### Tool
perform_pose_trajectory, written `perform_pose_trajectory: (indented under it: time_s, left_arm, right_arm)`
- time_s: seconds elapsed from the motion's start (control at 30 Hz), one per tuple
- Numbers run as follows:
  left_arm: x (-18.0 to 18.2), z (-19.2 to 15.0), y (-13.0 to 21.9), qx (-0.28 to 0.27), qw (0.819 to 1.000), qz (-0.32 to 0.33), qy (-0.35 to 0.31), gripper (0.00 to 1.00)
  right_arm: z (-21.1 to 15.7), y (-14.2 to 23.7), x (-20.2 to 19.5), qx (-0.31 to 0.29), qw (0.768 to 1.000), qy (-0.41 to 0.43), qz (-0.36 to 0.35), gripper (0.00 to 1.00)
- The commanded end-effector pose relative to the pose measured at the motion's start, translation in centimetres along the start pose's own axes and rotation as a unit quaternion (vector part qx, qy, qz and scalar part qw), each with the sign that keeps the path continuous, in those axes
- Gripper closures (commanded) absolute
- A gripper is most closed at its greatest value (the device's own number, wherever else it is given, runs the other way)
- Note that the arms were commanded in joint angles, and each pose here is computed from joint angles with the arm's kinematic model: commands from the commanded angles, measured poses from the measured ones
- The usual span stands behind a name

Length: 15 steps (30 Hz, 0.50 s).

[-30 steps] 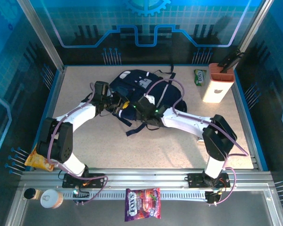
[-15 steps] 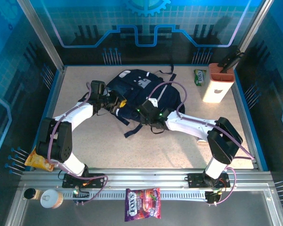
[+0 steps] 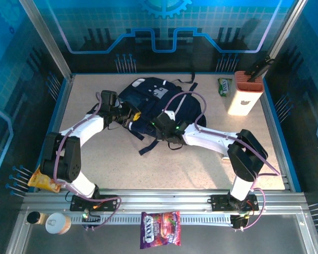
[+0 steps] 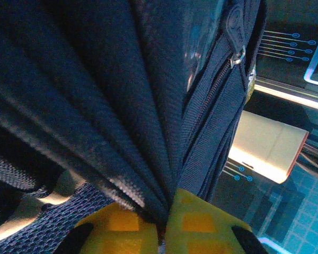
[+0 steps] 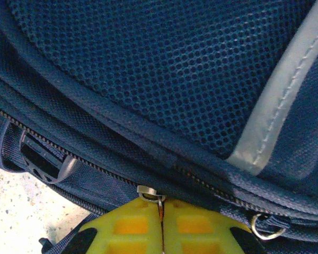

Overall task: Pack the student bag
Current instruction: Zip the student bag at the top-center of the table.

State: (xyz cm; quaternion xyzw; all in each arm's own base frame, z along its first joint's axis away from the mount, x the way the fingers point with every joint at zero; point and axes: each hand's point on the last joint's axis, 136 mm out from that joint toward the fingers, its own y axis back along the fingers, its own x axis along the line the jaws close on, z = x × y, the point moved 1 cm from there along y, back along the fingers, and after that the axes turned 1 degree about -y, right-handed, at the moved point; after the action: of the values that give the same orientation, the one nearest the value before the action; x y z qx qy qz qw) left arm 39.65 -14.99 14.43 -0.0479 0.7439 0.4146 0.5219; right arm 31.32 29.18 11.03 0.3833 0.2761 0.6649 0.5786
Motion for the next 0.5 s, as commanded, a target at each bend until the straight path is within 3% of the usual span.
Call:
perform_pose_trajectory:
  time_s: [0.0, 0.2, 0.33, 0.47]
  left_arm:
    - [-2.6, 2.5, 1.8, -0.031, 0.999, -0.031, -0.023, 1.0]
    - [-2.9, 4.6, 1.7, -0.039, 0.998, -0.032, -0.024, 1.0]
    - [-2.5, 5.5, 1.2, -0.036, 0.999, -0.02, -0.031, 1.0]
    - [-1.7, 6.4, 1.8, -0.052, 0.998, 0.001, -0.044, 0.77]
  right_arm:
    - [0.6, 1.1, -5.2, -0.032, 0.995, 0.008, -0.092, 0.94]
    - [1.1, 2.6, -8.7, -0.056, 0.988, 0.013, -0.143, 0.94]
    - [2.7, 3.0, -8.3, -0.072, 0.987, 0.028, -0.137, 0.95]
    - [4.6, 2.8, -4.9, -0.084, 0.991, 0.072, -0.076, 0.97]
